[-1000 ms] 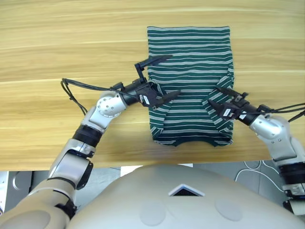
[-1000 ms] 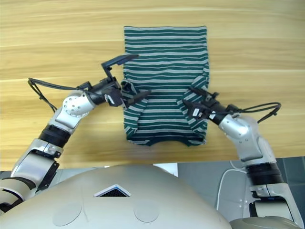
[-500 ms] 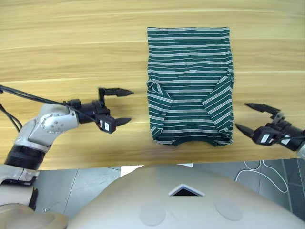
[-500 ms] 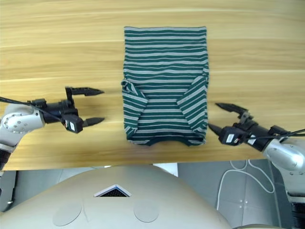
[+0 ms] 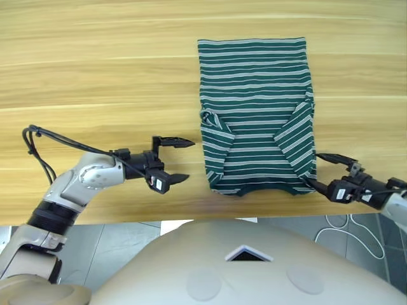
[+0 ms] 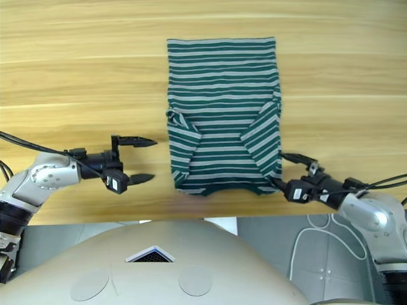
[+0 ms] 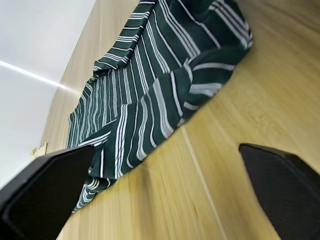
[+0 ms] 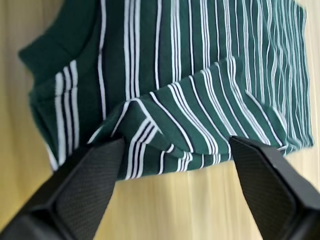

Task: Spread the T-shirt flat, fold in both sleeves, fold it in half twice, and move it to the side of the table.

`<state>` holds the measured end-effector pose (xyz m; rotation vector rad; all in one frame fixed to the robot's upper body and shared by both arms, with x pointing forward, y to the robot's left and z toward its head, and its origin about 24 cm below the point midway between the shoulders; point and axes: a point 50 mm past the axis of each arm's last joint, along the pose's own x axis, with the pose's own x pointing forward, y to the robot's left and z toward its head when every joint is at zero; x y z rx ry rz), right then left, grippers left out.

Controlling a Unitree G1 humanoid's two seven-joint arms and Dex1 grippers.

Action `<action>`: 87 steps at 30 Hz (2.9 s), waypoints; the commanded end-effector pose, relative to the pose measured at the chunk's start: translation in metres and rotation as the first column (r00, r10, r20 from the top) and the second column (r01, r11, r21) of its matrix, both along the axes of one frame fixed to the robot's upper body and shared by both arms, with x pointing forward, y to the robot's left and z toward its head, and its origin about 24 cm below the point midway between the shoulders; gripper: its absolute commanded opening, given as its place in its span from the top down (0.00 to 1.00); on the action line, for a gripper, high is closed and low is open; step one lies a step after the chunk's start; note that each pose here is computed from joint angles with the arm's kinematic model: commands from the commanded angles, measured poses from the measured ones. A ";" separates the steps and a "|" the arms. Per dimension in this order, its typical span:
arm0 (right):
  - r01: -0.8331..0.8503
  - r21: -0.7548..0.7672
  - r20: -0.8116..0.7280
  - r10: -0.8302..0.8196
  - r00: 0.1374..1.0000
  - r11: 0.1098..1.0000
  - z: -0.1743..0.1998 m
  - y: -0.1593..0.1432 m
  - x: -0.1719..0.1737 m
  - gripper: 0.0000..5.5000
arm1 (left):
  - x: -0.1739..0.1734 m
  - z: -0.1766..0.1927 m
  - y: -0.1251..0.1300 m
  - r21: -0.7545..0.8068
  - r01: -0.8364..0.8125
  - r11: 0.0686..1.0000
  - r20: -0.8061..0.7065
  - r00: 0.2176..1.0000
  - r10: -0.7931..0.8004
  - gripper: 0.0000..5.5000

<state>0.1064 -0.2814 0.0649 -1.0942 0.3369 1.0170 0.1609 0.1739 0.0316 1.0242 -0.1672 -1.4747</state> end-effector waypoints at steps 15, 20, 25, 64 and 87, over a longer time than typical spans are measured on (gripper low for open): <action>0.174 -0.216 -0.081 -0.195 0.977 0.961 -0.011 -0.064 -0.001 0.30 | -0.023 -0.036 -0.028 0.025 0.126 0.992 -0.241 0.963 -0.116 0.02; 0.084 -0.183 -0.148 -0.112 0.983 0.979 -0.024 -0.048 -0.011 0.30 | -0.028 -0.038 -0.039 -0.021 0.149 0.989 -0.301 0.942 -0.148 0.02; 0.018 -0.094 -0.149 -0.032 0.988 0.995 -0.017 -0.029 -0.014 0.30 | -0.024 -0.040 -0.037 0.006 0.147 0.989 -0.284 0.949 -0.139 0.02; -0.064 -0.024 -0.160 0.060 0.985 0.998 -0.014 -0.006 -0.021 1.00 | -0.028 -0.045 -0.027 0.111 0.193 0.975 -0.202 0.965 -0.168 0.89; -0.109 0.074 -0.043 0.112 0.993 0.991 0.003 0.009 -0.018 1.00 | -0.025 -0.028 -0.018 0.032 0.141 0.990 -0.163 0.978 -0.134 0.99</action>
